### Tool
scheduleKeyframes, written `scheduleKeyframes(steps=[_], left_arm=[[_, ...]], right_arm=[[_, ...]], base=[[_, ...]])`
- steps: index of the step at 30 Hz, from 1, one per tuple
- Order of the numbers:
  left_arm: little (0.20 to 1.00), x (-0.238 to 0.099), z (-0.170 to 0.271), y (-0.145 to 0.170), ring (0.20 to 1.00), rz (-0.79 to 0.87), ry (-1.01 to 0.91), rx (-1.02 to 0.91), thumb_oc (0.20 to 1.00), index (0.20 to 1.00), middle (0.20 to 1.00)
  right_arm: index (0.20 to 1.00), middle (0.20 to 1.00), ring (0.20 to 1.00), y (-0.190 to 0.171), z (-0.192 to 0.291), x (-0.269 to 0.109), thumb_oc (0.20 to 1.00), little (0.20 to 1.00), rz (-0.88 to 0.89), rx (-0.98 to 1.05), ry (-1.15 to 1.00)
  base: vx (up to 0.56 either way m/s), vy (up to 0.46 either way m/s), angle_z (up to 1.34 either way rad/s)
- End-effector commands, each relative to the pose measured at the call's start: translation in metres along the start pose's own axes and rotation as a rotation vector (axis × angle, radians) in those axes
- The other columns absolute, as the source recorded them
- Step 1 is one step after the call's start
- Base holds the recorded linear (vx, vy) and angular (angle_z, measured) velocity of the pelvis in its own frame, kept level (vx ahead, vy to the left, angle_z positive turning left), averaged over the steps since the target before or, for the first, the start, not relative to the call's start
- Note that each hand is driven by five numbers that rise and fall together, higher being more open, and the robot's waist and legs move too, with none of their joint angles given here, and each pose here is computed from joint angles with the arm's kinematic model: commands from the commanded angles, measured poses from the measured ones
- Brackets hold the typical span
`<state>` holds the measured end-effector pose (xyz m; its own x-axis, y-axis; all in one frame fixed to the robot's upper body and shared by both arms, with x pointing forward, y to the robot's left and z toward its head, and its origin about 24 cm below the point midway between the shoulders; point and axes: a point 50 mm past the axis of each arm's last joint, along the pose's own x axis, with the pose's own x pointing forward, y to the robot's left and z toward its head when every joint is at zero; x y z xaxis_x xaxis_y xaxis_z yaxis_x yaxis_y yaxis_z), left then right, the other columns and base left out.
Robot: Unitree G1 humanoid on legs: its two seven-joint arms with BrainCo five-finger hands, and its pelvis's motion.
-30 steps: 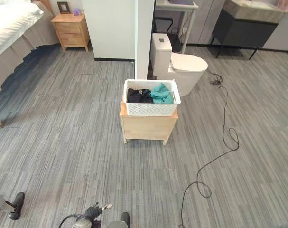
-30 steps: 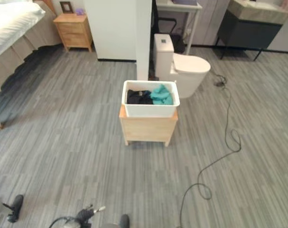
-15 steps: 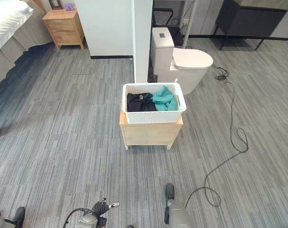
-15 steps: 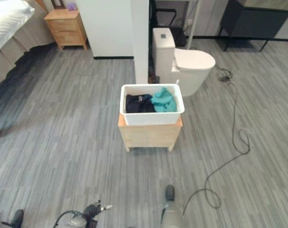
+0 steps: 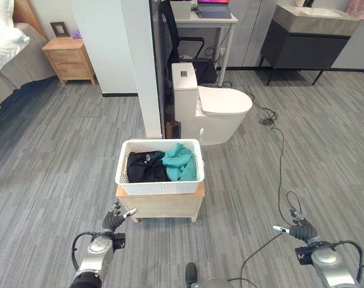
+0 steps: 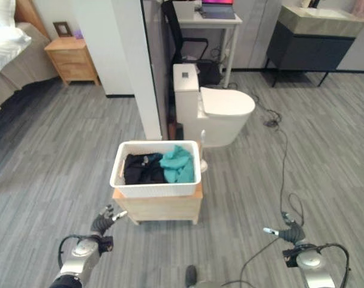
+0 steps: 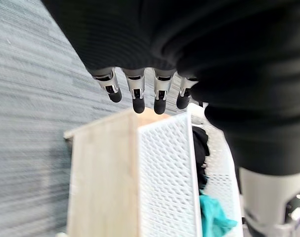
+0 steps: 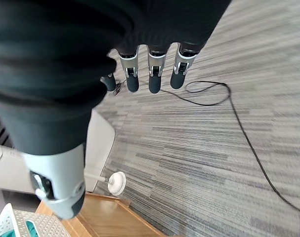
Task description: Grab the laundry basket,head to the washer,open it,put in the laundry and shut it.
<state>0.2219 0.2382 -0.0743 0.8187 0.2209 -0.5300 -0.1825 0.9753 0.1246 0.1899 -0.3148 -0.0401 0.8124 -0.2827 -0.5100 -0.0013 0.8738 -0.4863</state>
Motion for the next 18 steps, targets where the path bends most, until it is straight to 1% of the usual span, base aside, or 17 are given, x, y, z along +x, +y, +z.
scheduleKeyframes(steps=[1, 3, 5, 8, 9, 11, 13, 15, 18], left_arm=[[1.0, 0.0, 0.01, -0.016, 1.0, -0.036, -0.039, -0.057, 1.0, 1.0, 1.0], [1.0, 0.0, 0.021, -0.026, 1.0, -0.072, -0.083, -0.049, 1.0, 1.0, 1.0], [1.0, -0.001, 0.025, -0.032, 1.0, -0.111, -0.102, 0.018, 1.0, 1.0, 1.0], [1.0, -0.002, 0.031, -0.032, 1.0, -0.121, -0.13, 0.055, 1.0, 1.0, 1.0], [1.0, -0.003, 0.041, -0.024, 1.0, -0.096, -0.176, 0.097, 1.0, 1.0, 1.0], [1.0, -0.003, 0.045, -0.021, 1.0, -0.085, -0.191, 0.105, 1.0, 1.0, 1.0], [1.0, -0.005, 0.057, -0.013, 1.0, -0.047, -0.242, 0.121, 1.0, 1.0, 1.0], [1.0, -0.01, 0.078, -0.005, 1.0, -0.016, -0.328, 0.082, 1.0, 1.0, 1.0], [1.0, -0.012, 0.093, 0.0, 1.0, 0.015, -0.384, 0.091, 1.0, 1.0, 1.0]], right_arm=[[1.0, 1.0, 1.0, -0.02, 0.012, -0.003, 1.0, 1.0, -0.048, -0.054, -0.057], [1.0, 1.0, 1.0, -0.016, 0.025, 0.003, 1.0, 1.0, -0.049, -0.05, -0.102], [1.0, 1.0, 1.0, -0.01, 0.037, 0.004, 1.0, 1.0, -0.026, -0.066, -0.148], [1.0, 1.0, 1.0, -0.009, 0.041, 0.005, 1.0, 1.0, -0.026, -0.065, -0.159], [1.0, 1.0, 1.0, -0.009, 0.053, 0.009, 1.0, 1.0, -0.026, -0.076, -0.188], [1.0, 1.0, 1.0, -0.008, 0.057, 0.011, 1.0, 1.0, -0.026, -0.076, -0.2], [1.0, 1.0, 1.0, -0.006, 0.07, 0.018, 1.0, 1.0, -0.032, -0.073, -0.225], [1.0, 1.0, 1.0, -0.009, 0.083, 0.023, 1.0, 1.0, -0.059, -0.133, -0.231], [1.0, 1.0, 1.0, -0.013, 0.099, 0.028, 1.0, 1.0, -0.09, -0.125, -0.261]], base=[[0.08, 0.099, -0.2], [0.13, 0.132, -0.23], [0.24, 0.173, -0.45], [0.17, 0.126, -0.23], [0.1, 0.082, -0.14], [0.1, 0.082, -0.21], [0.1, 0.081, -0.33], [0.09, 0.069, -0.21], [0.03, 0.023, -0.12]])
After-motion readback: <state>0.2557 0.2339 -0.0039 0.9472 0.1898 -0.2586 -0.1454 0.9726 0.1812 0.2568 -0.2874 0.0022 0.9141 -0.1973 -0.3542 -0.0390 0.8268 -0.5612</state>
